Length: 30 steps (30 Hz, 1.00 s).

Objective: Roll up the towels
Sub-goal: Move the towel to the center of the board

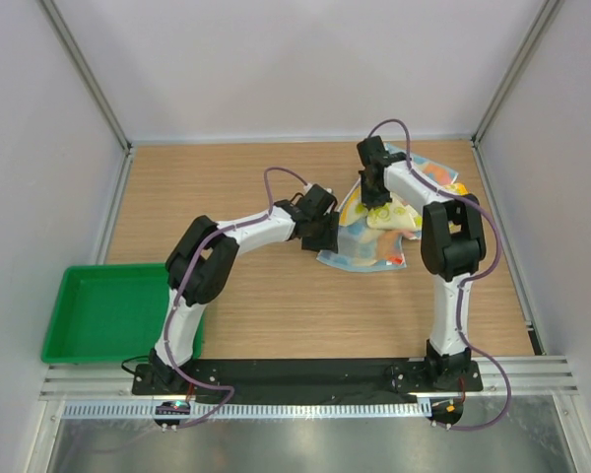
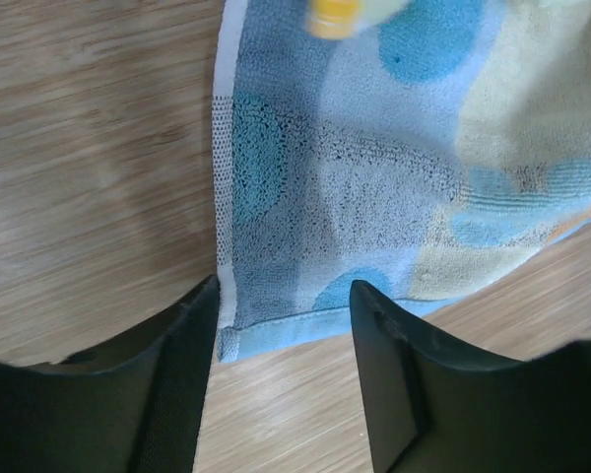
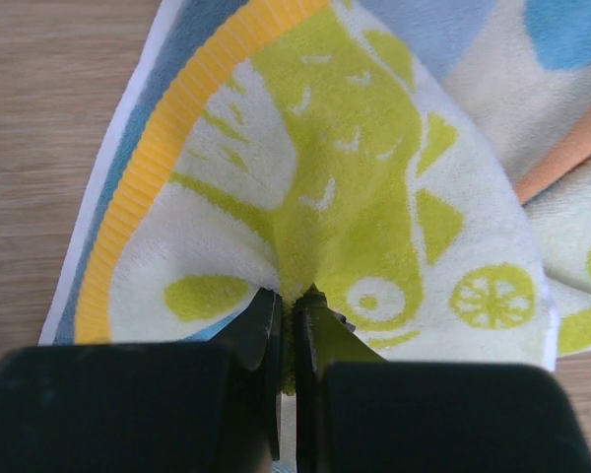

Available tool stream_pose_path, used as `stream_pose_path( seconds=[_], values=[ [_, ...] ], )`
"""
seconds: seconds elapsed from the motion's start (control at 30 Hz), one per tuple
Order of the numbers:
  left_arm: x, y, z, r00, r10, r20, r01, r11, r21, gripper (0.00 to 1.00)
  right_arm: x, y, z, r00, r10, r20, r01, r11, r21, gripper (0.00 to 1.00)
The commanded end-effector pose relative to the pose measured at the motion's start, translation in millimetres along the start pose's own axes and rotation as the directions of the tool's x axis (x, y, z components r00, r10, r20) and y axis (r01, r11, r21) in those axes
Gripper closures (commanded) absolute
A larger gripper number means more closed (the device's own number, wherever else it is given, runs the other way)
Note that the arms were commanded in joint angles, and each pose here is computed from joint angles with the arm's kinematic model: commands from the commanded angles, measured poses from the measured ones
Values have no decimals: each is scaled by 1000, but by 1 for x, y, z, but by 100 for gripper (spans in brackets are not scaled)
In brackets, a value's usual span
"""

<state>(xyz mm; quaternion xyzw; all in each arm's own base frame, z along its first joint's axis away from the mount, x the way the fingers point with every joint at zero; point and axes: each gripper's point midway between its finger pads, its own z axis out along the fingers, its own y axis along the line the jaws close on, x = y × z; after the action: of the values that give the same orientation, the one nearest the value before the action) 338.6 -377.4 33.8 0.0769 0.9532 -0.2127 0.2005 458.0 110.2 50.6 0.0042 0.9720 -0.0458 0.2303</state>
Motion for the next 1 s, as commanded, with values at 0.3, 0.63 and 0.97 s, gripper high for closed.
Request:
stream_pose_path(
  seconds=[0.3,0.63,0.97],
  values=[
    [-7,26,-6,997,83,-3,-83,987,-135,100,4,-246,-108,763,564,316,-644,705,296,99],
    [-71,121,-84,992,74,104,-28,922,-387,96,55,-290,-115,665,679,311,-744,569,351,6],
    [-74,90,-131,976,151,159,-75,912,-403,7,12,-188,-112,805,525,277,-573,809,131,1]
  ],
)
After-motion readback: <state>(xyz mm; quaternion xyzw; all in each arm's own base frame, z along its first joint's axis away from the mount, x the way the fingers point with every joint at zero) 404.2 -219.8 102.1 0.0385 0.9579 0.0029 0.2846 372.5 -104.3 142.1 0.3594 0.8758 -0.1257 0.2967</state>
